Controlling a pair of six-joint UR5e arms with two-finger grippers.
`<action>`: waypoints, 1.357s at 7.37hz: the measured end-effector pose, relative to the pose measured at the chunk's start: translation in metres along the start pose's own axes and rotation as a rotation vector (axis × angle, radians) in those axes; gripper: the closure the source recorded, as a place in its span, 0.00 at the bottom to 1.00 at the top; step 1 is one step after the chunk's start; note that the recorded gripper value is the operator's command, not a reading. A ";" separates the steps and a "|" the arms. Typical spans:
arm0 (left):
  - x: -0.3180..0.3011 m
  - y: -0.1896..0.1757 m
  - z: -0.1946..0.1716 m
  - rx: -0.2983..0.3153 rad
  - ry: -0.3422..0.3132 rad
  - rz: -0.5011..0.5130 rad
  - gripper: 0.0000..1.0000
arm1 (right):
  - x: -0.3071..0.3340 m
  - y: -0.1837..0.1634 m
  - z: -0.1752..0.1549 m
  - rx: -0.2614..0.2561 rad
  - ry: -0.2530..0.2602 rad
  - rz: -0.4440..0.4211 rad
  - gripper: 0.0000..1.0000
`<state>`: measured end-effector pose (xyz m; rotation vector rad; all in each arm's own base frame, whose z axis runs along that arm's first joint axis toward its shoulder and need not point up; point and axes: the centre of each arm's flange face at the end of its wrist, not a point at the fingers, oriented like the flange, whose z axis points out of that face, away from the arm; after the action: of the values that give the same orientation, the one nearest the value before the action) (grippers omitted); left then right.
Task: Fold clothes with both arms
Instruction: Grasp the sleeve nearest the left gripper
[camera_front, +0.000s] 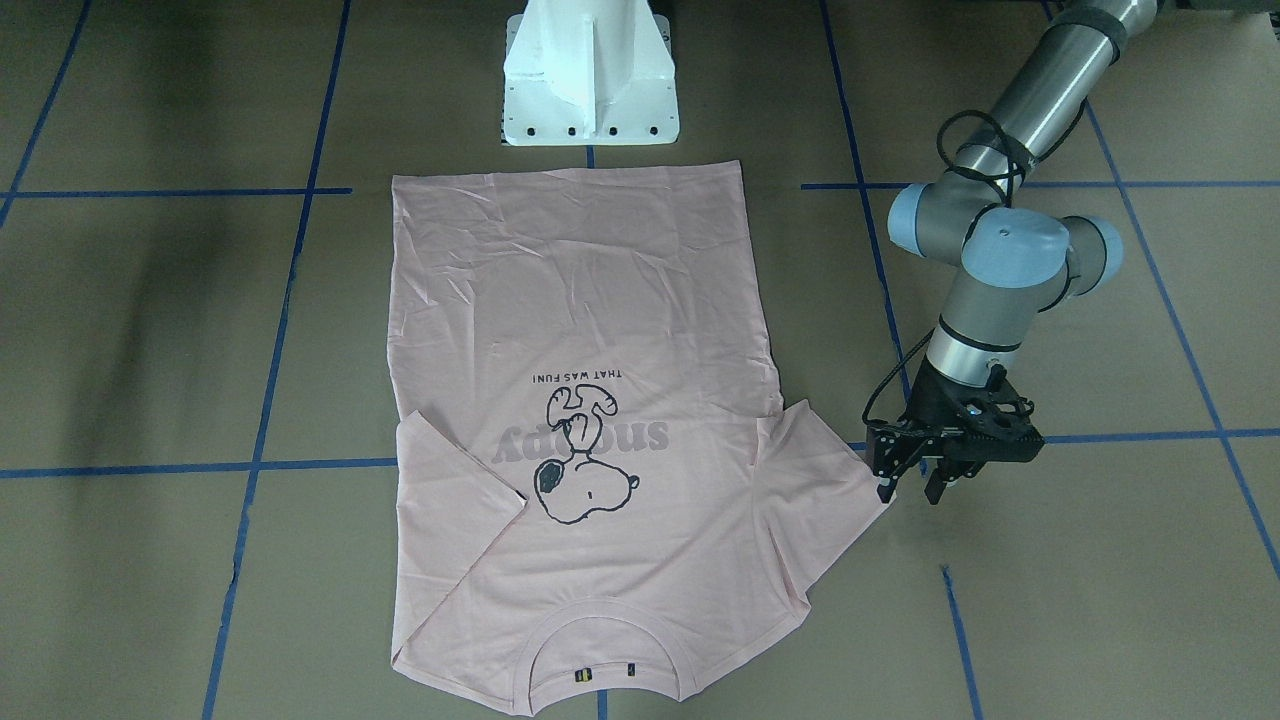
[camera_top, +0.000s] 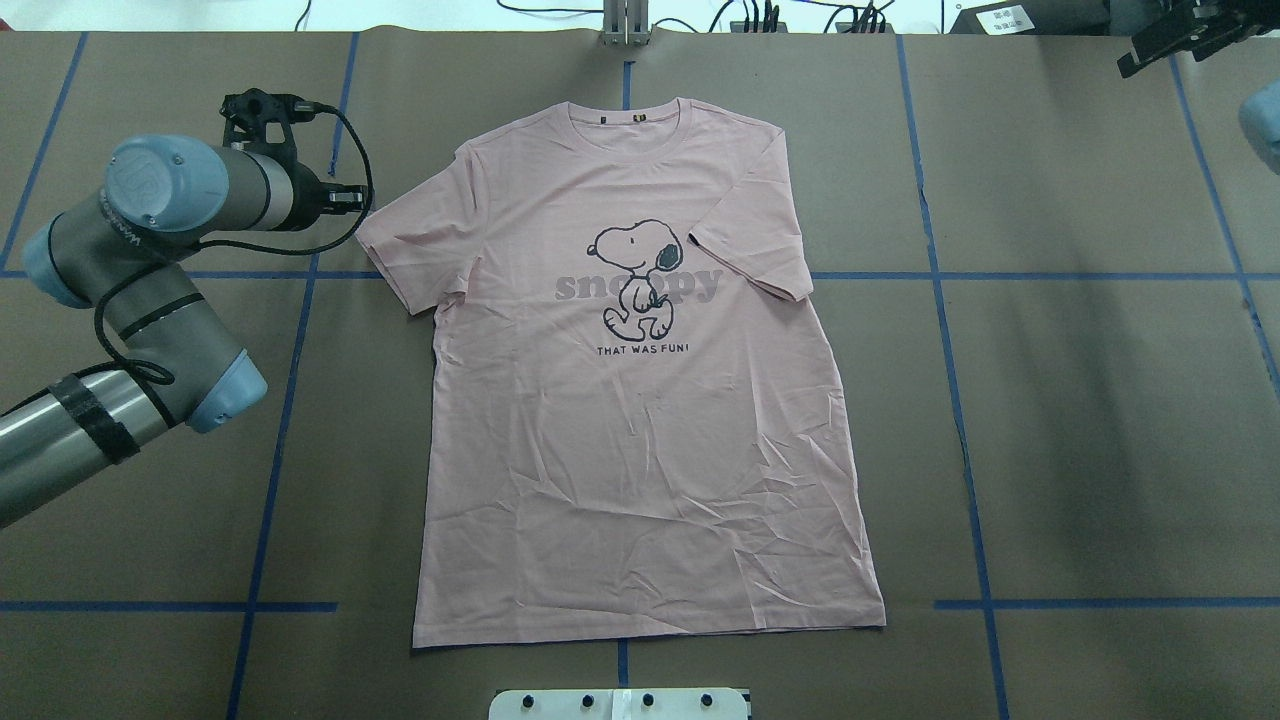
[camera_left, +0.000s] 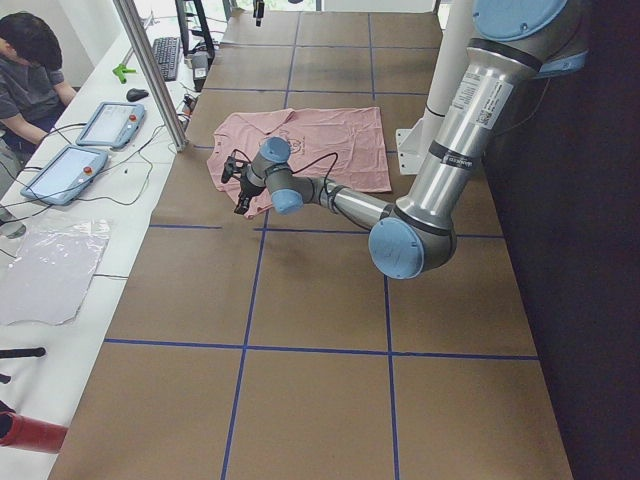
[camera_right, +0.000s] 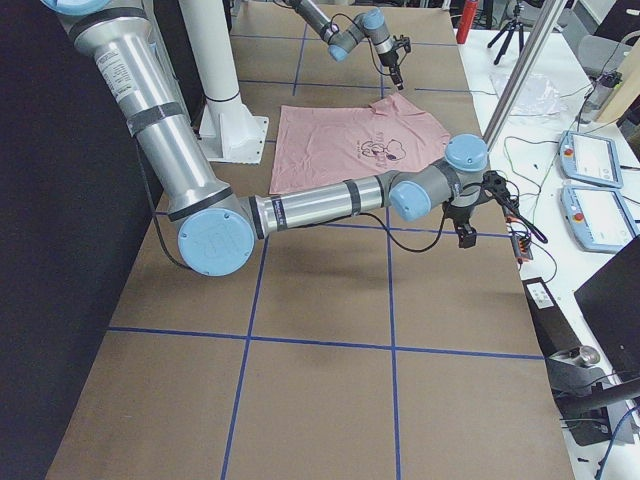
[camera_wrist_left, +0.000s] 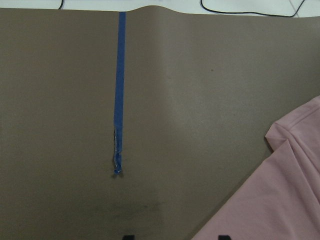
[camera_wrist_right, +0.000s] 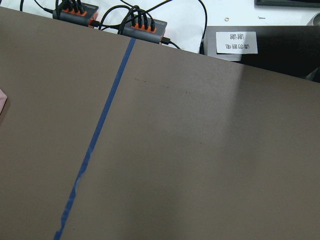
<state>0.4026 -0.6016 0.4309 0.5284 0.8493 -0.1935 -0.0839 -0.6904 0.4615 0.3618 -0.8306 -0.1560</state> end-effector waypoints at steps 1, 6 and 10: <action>0.002 0.001 0.005 -0.001 -0.006 0.001 0.45 | 0.000 0.000 0.000 0.000 0.001 0.001 0.00; 0.007 0.014 0.019 -0.022 -0.016 0.011 0.47 | 0.002 0.002 0.001 -0.002 0.003 0.003 0.00; 0.011 0.024 0.023 -0.035 -0.014 0.020 1.00 | 0.003 0.003 0.001 -0.003 0.004 0.003 0.00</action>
<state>0.4335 -0.5927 0.4438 0.5018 0.8317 -0.1632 -0.0833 -0.6891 0.4651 0.3576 -0.8265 -0.1540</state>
